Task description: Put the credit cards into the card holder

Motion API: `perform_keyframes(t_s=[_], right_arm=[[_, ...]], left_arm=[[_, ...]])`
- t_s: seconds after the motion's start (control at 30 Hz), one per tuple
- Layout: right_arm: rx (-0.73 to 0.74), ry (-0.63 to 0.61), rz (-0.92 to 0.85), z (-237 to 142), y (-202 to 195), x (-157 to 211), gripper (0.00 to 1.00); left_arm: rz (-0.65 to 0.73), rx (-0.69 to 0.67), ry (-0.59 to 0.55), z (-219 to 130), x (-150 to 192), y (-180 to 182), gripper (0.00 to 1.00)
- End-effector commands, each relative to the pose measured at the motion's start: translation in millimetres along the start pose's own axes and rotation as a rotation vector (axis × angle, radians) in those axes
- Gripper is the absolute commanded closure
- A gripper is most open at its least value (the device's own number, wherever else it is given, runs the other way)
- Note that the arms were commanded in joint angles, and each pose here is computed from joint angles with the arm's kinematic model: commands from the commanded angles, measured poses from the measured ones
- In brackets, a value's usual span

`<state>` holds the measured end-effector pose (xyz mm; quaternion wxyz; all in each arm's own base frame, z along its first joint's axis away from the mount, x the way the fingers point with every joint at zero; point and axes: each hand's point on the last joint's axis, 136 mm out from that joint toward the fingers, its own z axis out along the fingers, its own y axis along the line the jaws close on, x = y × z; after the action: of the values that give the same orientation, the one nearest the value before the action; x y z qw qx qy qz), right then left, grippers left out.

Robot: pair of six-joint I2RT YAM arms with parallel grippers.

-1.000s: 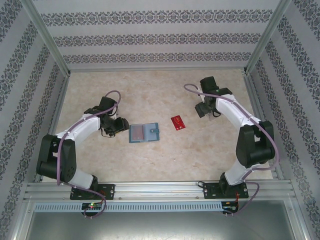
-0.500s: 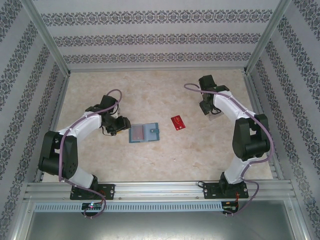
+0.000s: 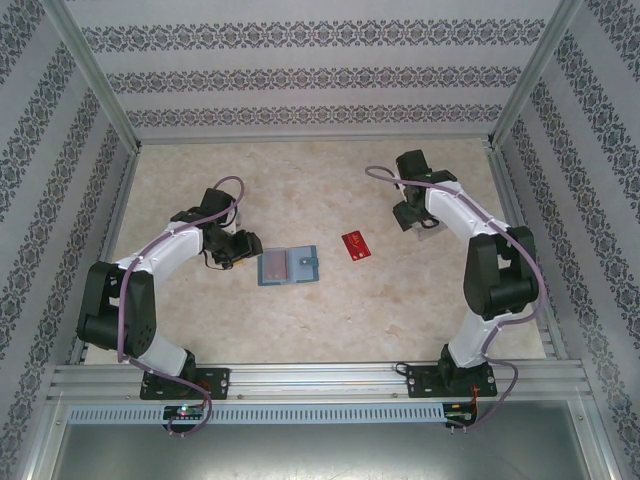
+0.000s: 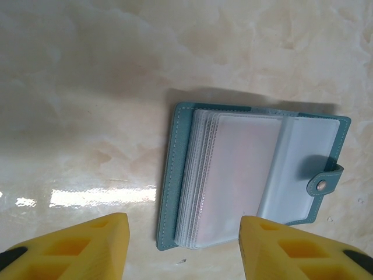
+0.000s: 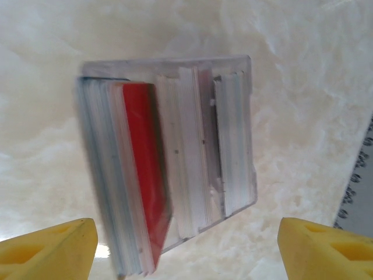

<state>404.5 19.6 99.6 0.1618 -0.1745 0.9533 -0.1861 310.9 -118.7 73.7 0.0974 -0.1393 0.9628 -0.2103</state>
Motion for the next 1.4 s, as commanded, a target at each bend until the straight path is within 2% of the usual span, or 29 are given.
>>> perform_keyframes(t_s=[0.0,0.3,0.57,0.63,0.83,1.0,1.27,1.37], right_arm=[[0.144,0.045,-0.026,4,-22,3,0.19],[0.176,-0.052,0.024,-19,-36,-6,0.21],[0.166,0.015,0.008,-1,-33,3,0.22],[0.127,0.021,-0.002,1,-26,3,0.3],[0.061,0.012,-0.009,-1,-16,1,0.63],[0.033,0.019,-0.01,-2,-12,2,0.85],[0.015,-0.001,0.0,-12,-13,-1,1.0],[-0.012,-0.014,0.01,-20,-11,-2,1.0]], left_arm=[[0.025,0.005,0.027,-3,9,-3,0.47],[0.034,0.0,0.023,-7,8,-4,0.47],[0.029,0.006,0.032,-6,7,-6,0.47],[0.029,0.005,0.037,-4,8,-5,0.47],[0.027,0.006,0.046,-2,10,-4,0.47],[0.026,0.011,0.059,1,11,-4,0.47],[0.028,0.011,0.065,1,12,-4,0.47],[0.029,0.008,0.069,1,13,-4,0.47]])
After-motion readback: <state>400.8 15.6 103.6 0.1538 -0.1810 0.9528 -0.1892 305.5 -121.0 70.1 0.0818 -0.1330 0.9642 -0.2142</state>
